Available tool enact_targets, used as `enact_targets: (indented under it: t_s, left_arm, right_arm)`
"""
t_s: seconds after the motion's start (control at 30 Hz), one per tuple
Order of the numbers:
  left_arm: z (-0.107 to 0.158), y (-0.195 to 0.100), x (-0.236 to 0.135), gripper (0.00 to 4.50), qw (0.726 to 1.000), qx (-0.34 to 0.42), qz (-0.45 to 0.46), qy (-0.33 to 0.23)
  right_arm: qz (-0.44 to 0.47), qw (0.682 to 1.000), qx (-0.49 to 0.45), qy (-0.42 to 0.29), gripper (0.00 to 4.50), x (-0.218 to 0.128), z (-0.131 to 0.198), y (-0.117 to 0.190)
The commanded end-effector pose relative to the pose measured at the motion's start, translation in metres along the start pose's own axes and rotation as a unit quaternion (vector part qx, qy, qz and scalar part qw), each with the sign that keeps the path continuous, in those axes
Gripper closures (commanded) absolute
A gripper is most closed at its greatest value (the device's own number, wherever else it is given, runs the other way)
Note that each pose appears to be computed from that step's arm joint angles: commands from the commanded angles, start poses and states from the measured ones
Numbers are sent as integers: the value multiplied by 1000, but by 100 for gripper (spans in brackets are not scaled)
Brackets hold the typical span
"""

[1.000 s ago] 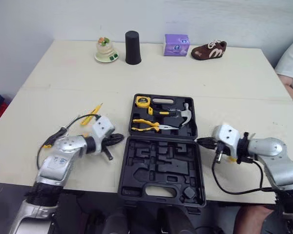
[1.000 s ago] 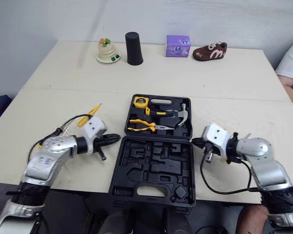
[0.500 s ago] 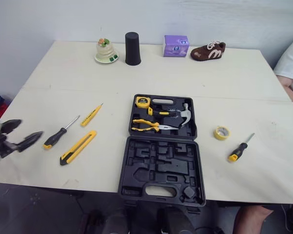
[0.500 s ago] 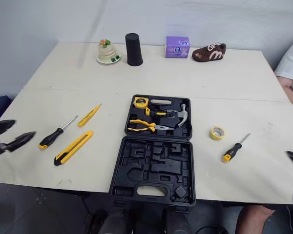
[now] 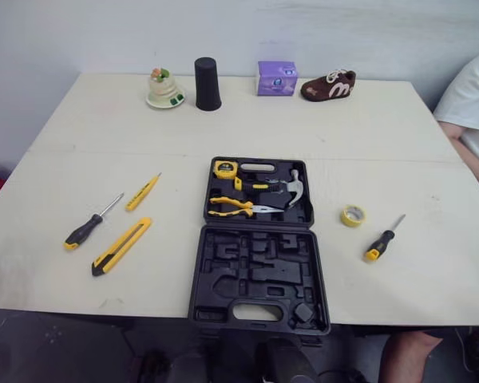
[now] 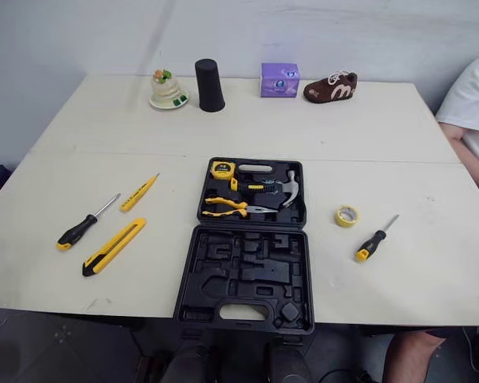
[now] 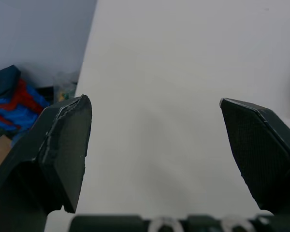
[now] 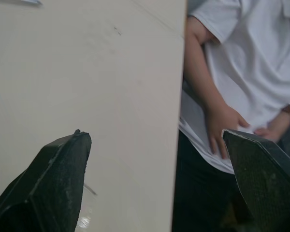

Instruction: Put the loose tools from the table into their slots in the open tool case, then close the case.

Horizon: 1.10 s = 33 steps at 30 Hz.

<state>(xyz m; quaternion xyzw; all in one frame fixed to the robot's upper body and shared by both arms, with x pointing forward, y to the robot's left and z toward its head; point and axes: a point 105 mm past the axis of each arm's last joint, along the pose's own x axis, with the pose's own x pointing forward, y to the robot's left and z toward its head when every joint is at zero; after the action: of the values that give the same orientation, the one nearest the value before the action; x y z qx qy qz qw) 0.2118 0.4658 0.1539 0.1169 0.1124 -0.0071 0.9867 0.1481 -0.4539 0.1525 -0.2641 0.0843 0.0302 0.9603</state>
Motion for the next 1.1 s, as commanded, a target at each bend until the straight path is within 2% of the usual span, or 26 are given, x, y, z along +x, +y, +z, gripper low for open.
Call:
enact_targets:
  t_s: [0.03, 0.13, 0.2, 0.27, 0.37, 0.5, 0.63, 0.83, 0.93, 1.03, 1.1]
  left_arm:
    - [18, -24, 14, 7, 997, 11, -72, -3]
    - [21, -36, 23, 7, 995, 5, -99, 12]
    - [22, -61, 35, 7, 987, 20, -152, 52]
    - [27, -69, 44, 7, 984, 27, -161, 66]
    - [27, -71, 50, 7, 983, 34, -157, 91]
    - [21, -79, 60, 7, 977, 54, -168, 116]
    - [16, -74, 66, 7, 977, 67, -155, 133]
    - [-1, -88, 77, 7, 965, 63, -189, 172]
    - [4, -95, 85, 7, 966, 53, -206, 149]
    - [3, -98, 92, 82, 967, 55, -207, 137]
    - [0, -100, 94, 165, 967, 39, -211, 137]
  right_arm:
    - [81, 990, 21, -116, 0, 28, 53, 29]
    - [123, 979, 51, -152, 0, 42, 75, 50]
    - [182, 955, 28, -234, 0, 59, 114, 85]
    - [234, 927, 11, -293, 0, 66, 146, 115]
    - [280, 895, 25, -346, 0, 68, 177, 140]
    - [375, 835, 22, -401, 0, 62, 215, 184]
    - [409, 814, 6, -412, 0, 63, 227, 202]
    - [416, 813, -2, -407, 0, 68, 226, 206]
    - [412, 816, -1, -405, 0, 69, 227, 206]
    - [410, 819, -2, -401, 0, 71, 229, 207]
    - [407, 822, -3, -397, 0, 71, 229, 207]
